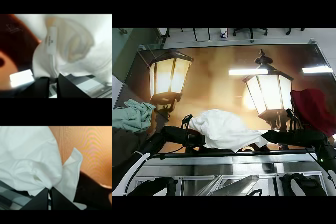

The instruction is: Fold the shirts.

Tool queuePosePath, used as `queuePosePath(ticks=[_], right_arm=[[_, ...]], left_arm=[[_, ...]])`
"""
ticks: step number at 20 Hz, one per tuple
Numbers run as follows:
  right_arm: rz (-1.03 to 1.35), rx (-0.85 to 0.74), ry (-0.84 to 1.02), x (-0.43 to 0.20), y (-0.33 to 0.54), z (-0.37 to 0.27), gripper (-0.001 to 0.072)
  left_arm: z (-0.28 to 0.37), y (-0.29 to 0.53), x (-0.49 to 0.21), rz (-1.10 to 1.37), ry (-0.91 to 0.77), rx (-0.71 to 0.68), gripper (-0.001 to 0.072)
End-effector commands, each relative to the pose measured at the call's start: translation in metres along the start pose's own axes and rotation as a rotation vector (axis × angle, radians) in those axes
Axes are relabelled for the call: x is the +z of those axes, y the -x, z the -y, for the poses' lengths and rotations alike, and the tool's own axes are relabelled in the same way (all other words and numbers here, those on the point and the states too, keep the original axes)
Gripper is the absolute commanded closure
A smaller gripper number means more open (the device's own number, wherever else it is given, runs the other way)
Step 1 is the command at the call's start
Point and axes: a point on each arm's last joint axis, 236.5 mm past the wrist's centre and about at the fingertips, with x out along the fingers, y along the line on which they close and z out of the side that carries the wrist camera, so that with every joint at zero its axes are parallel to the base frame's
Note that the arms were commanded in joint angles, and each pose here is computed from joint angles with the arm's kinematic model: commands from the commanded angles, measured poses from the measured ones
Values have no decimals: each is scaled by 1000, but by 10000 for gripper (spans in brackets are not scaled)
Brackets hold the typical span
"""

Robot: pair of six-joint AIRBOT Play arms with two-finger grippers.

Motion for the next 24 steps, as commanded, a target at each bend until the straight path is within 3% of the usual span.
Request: queuePosePath(ticks=[1,12,15,17,20,22,24], right_arm=[[-4,-3,2,-1,0,1,689],[-103,-12,-6,-15,-16,16,686],[-140,77,6,-19,-9,-10,691],[-55,199,115,17,30,-69,691],[329,331,456,97,160,-203,691],[614,344,723,108,268,-294,690],[847,341,933,86,358,-362,690]], left_arm=[[5,-5,2,-33,-12,-20,675],[21,17,6,31,-67,-49,689],[43,40,9,67,-116,-91,690],[100,114,33,252,-260,-167,690],[215,329,40,815,-512,-321,691],[269,478,-15,1173,-664,-397,690],[298,572,-83,1419,-786,-427,691]])
